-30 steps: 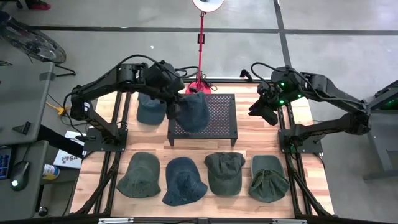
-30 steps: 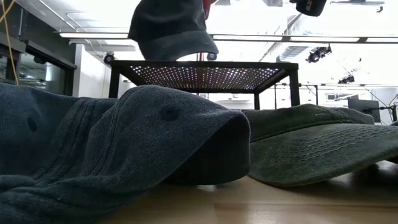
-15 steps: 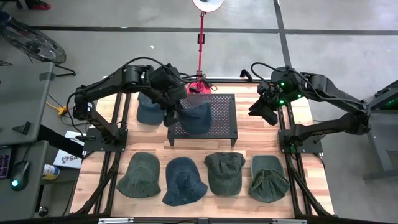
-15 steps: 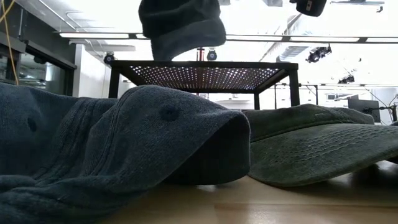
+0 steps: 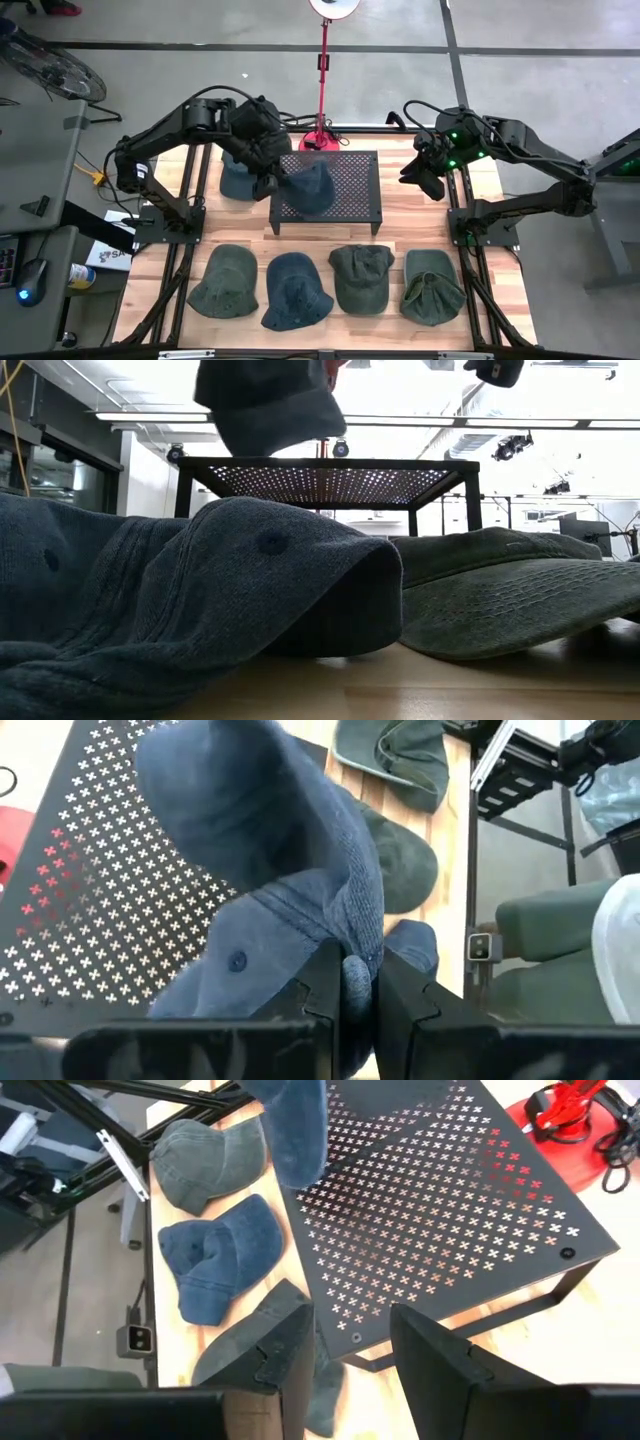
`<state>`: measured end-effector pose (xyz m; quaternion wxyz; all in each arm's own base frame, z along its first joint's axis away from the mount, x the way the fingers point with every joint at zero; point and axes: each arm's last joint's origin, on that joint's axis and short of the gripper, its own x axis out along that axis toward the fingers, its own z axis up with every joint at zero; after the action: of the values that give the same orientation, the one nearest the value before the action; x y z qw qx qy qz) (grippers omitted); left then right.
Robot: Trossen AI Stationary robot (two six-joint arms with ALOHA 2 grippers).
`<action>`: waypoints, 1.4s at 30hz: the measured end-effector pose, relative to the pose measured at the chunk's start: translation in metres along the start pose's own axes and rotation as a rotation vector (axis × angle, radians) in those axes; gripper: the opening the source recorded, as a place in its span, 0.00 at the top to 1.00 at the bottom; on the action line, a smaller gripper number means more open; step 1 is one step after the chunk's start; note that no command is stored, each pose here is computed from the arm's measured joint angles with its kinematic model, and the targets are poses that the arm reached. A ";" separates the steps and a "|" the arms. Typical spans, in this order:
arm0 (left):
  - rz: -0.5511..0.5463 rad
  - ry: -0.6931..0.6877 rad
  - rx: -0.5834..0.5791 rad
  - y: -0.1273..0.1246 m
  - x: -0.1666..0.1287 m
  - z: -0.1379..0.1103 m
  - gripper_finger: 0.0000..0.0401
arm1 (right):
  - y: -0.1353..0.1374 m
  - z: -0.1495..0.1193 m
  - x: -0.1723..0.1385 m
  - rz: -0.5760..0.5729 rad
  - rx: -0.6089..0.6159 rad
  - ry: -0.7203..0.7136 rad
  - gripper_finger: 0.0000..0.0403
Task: Pick & Place hat
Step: Put the top right blue cap on the shelf
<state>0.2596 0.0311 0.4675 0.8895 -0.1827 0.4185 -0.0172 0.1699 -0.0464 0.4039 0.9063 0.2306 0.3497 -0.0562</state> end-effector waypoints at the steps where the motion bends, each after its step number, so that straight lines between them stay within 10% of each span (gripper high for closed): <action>1: 0.001 0.002 -0.008 -0.001 -0.002 -0.001 0.94 | 0.000 0.000 0.000 -0.002 0.000 0.000 0.69; 17: 0.060 0.122 0.019 0.003 0.006 0.000 0.94 | -0.001 0.000 0.000 -0.035 -0.027 -0.008 0.69; 42: 0.478 0.121 0.266 0.026 0.041 0.021 0.94 | -0.001 0.000 0.000 -0.049 -0.019 -0.013 0.69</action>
<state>0.2987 0.0549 0.4410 0.8577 0.0408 0.4964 0.1274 0.1697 -0.0478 0.4036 0.9091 0.2129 0.3498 -0.0766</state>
